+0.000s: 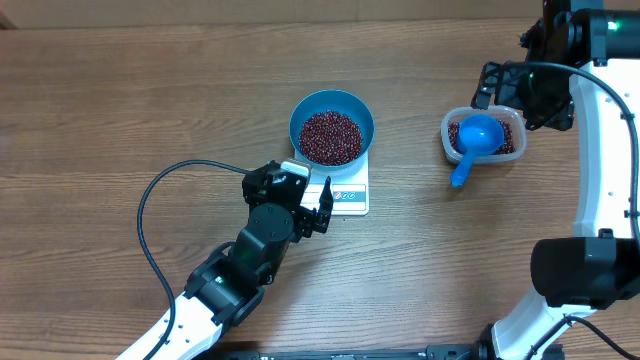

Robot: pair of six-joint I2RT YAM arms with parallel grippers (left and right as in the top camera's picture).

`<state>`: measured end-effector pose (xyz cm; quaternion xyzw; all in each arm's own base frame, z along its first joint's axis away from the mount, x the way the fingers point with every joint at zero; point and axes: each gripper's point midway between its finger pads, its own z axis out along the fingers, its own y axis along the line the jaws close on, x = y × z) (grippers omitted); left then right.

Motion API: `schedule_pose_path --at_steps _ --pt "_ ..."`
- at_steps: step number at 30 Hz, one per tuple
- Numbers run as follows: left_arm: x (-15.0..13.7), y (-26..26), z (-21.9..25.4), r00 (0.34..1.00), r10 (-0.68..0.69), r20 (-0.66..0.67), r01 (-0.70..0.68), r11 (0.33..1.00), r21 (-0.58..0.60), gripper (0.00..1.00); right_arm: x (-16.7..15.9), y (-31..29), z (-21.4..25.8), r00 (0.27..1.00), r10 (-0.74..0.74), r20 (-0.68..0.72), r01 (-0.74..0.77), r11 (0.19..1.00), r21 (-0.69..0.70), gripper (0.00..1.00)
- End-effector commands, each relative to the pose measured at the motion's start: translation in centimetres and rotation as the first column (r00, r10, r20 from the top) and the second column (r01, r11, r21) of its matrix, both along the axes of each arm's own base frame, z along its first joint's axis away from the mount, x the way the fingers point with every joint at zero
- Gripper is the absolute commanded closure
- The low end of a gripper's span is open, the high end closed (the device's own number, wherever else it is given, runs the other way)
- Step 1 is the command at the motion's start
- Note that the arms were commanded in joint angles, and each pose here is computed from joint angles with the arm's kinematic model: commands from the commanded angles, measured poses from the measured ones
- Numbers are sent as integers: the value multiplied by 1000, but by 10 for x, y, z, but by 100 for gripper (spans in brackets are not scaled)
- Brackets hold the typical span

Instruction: Scoop item into bowl and weigh 150g on scale

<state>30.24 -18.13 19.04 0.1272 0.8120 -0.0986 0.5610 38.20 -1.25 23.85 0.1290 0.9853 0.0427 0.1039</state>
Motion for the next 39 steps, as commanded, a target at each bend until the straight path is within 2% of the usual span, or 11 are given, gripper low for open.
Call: schedule_pose_path --at_steps 1,9,17,23,39 --pt "0 4 -1 1000 23 -16 -23 999 -27 0 -1 -2 19 998 0 59 0 1000 -11 0" --pt "-17 -1 -31 984 -9 -178 -5 997 -77 0 -1 -2 19 998 0 59 0 1000 -11 0" --pt "-38 -16 -51 947 -129 -295 105 990 -98 1 -1 -2 19 998 0 59 0 1000 -11 0" --pt "-49 -10 -67 915 -92 -393 48 992 -120 0 -1 -2 19 998 0 59 1 1000 -10 0" --pt "-50 -9 -69 913 -90 -398 49 992 -114 0 -1 -2 19 998 0 59 0 1000 -11 0"
